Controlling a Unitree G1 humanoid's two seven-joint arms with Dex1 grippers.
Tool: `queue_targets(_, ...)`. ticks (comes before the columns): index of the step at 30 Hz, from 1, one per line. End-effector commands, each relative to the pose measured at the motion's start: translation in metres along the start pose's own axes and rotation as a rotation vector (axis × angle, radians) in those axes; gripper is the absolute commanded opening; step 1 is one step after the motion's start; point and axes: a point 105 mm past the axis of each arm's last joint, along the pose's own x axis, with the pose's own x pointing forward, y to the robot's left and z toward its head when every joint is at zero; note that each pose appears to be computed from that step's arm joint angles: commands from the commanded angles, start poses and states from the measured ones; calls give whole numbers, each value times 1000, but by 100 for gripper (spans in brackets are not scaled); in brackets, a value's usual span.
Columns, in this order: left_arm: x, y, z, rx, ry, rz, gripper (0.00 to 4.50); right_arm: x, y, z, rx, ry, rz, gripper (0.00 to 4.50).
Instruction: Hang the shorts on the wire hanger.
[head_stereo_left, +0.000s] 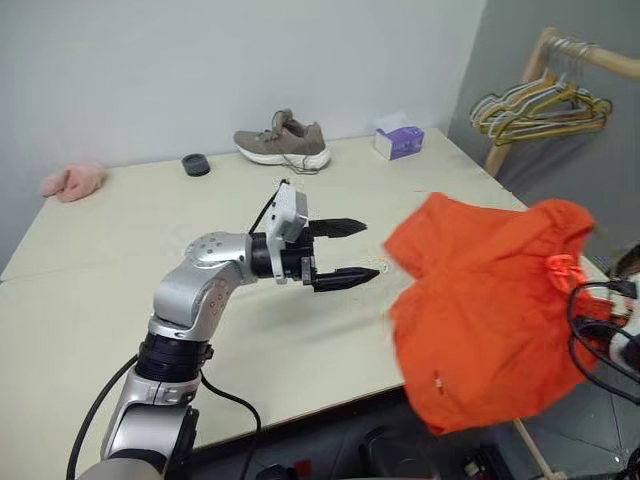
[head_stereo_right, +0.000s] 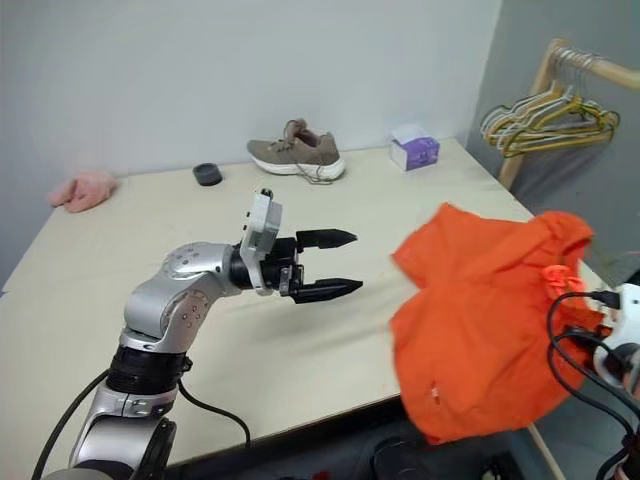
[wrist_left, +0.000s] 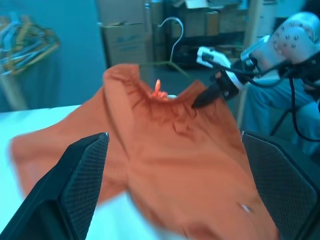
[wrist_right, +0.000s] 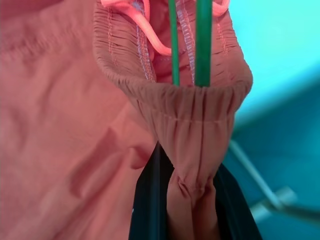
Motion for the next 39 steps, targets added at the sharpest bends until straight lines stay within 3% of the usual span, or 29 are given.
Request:
queue_targets(1,12,-8,10,99,-17,-39,448,-19,-34,50,24,-194,-200,0)
queue_targets(8,20,-15,15,136,-31,-56,448,-30,-49,109,15,-352,-295,0)
queue_targets(17,24,-19,23,157,-66,-45,448,-20,-72,149,95,-368,-327,0)
queue_targets(23,27,-26,33,162,-131,-51,448,-6,-84,158,151,-317,-337,0)
queue_targets(32,32,-31,42,159,-187,-49,448,12,-109,145,237,-214,-365,0)
queue_targets(39,33,-30,39,157,-183,-40,448,20,-100,147,222,-198,-319,0)
